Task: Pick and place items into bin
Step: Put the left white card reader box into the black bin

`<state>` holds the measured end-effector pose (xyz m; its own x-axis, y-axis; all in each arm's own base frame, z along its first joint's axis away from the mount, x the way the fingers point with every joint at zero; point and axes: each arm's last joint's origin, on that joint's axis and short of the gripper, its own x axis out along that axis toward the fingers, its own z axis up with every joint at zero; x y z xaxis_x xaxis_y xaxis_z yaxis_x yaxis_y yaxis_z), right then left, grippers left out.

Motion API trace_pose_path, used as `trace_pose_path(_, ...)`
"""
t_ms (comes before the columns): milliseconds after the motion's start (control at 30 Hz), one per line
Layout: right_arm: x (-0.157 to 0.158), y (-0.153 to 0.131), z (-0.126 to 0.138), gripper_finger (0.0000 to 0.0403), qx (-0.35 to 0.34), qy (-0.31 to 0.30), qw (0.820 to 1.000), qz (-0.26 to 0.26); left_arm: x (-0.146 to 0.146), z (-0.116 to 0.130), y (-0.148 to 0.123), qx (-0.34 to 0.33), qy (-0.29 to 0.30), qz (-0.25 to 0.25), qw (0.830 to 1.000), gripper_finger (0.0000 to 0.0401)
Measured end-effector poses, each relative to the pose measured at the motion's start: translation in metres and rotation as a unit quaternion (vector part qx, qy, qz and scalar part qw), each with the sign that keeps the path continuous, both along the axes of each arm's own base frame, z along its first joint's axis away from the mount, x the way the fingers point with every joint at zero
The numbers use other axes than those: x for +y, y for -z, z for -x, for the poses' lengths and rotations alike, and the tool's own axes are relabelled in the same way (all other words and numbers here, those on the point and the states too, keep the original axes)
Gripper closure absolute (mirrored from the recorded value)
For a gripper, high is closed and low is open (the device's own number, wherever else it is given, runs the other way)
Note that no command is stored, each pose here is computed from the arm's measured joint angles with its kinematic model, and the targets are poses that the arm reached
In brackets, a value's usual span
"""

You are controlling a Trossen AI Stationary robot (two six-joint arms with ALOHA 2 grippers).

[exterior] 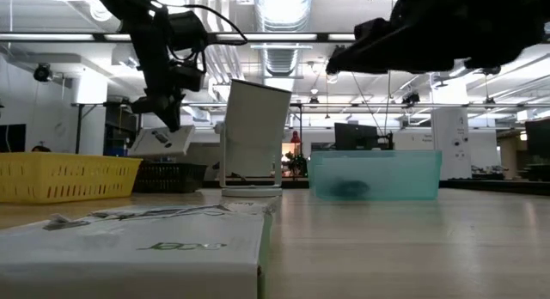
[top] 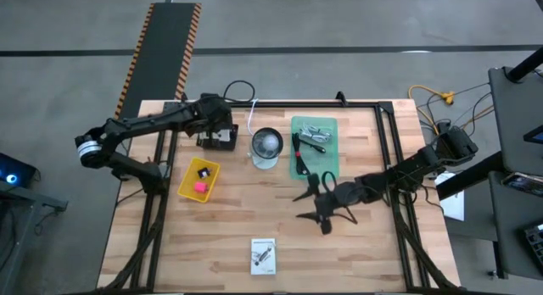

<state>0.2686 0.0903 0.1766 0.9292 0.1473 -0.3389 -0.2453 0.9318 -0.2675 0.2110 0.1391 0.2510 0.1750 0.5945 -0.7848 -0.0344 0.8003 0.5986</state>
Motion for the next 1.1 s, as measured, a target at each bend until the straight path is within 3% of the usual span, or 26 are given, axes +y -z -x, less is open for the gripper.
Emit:
trace_pose_path(567,0.013,0.006,0.007,0.0179,0.031,-0.023,0.999,0.004,0.009,-0.007,0.019,0.016,0.029,0.052,0.998,0.0401)
trace_pose_path(1100,0.015,0.007,0.009,0.0179,0.041,-0.027,0.999,0.008,0.015,-0.015,0.036,0.044,0.026,0.066,0.996,0.0401)
